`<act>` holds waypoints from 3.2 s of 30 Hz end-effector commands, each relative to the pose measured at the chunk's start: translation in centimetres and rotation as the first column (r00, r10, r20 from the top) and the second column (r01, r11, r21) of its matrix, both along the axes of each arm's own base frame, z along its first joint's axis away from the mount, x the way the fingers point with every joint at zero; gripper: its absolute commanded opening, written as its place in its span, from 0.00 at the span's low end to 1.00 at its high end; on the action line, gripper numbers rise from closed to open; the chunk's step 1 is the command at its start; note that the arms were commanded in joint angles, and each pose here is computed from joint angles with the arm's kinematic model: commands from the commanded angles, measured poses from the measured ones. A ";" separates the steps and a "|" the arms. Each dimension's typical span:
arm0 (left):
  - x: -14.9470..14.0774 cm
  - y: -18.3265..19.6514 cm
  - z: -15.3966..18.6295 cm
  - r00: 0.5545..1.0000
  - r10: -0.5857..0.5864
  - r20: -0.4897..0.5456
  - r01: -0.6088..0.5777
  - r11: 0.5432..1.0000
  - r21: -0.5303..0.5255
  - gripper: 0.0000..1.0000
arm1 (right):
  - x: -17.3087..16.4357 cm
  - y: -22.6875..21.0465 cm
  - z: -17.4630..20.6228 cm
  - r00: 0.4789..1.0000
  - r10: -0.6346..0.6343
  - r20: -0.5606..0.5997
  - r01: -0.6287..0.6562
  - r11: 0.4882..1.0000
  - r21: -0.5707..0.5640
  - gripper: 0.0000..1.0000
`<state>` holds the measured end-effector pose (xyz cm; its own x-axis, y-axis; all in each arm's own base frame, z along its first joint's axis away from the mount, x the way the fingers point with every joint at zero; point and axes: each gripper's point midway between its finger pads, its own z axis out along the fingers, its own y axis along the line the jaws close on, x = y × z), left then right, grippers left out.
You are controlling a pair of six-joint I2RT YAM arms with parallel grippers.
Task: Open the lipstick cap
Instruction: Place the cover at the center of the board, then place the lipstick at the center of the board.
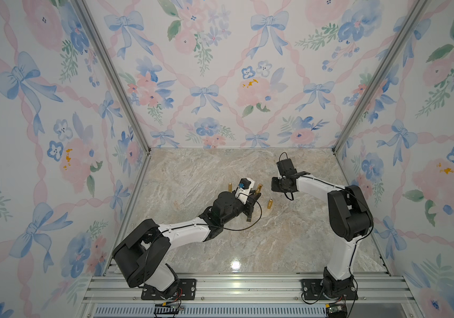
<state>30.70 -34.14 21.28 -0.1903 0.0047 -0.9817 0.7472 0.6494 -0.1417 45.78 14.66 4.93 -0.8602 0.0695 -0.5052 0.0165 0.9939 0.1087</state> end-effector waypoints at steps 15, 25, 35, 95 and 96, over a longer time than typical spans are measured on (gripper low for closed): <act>-0.5 0.7 0.1 1.000 0.016 0.012 -0.015 0.999 -0.035 0.00 | 1.0 1.2 -2.0 1.000 0.028 0.006 -0.027 0.997 -0.075 0.16; -0.6 0.9 0.2 1.000 0.020 0.019 -0.020 0.999 -0.035 0.00 | 0.8 1.8 -1.4 0.999 0.042 0.017 -0.041 0.996 -0.073 0.32; -0.8 1.7 0.4 0.998 0.040 0.039 -0.039 0.999 -0.026 0.00 | 0.1 1.9 4.1 0.996 0.027 0.082 -0.027 1.000 -0.004 0.52; -1.3 1.2 -0.1 0.993 -0.060 0.103 0.054 0.997 0.060 0.00 | -17.2 13.6 16.9 0.886 0.455 0.092 -0.439 0.758 0.482 0.23; -1.2 1.3 -0.1 0.993 -0.056 0.101 0.049 0.997 0.062 0.00 | -17.1 13.6 16.9 0.886 0.455 0.093 -0.440 0.759 0.480 0.21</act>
<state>28.53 -33.08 20.35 -0.1088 0.0768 -0.9911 0.8076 0.5882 -0.0431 28.82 28.06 21.55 -0.8679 -0.0860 -0.4892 -0.4001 0.7047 0.5859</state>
